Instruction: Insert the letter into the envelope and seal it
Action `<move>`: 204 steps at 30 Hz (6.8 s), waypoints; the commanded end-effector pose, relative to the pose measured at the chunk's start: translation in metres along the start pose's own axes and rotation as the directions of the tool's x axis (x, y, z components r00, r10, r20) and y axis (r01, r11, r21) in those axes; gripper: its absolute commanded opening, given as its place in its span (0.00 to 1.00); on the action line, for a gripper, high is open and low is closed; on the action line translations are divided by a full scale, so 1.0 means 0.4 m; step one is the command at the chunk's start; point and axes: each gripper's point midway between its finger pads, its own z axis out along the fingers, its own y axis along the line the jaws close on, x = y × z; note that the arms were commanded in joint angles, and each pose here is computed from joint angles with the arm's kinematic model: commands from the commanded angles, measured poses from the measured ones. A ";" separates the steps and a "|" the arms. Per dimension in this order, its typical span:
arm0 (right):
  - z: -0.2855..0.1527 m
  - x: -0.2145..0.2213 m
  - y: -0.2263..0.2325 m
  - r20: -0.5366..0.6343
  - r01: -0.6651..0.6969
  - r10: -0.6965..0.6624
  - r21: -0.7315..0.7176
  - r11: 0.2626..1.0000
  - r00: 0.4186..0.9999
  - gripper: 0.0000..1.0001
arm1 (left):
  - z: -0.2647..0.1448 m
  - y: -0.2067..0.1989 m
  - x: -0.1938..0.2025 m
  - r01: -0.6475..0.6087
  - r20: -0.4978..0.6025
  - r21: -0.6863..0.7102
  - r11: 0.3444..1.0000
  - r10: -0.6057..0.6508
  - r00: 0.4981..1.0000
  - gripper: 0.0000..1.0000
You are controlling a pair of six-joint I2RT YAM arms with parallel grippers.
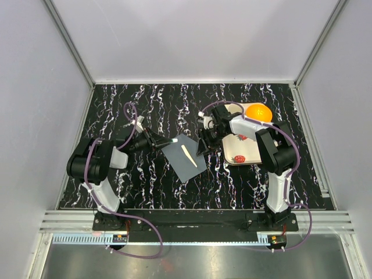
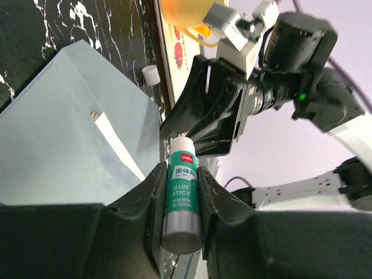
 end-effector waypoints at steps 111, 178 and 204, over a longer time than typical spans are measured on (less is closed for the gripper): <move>0.102 -0.050 0.258 0.034 0.047 -0.041 -0.194 0.980 0.999 0.78 | 0.131 0.182 -0.165 0.102 0.408 -0.082 0.991 -0.059 0.911 0.00; 0.222 -0.033 0.071 -0.137 -0.234 0.214 -0.156 0.960 0.967 0.00 | -0.053 -0.160 -0.295 -0.323 0.434 0.006 0.946 0.288 0.853 0.00; 0.235 -0.060 0.056 -0.090 -0.281 0.270 -0.155 0.947 0.959 0.05 | -0.181 -0.317 -0.071 -0.589 0.136 -0.022 0.808 0.586 0.799 0.00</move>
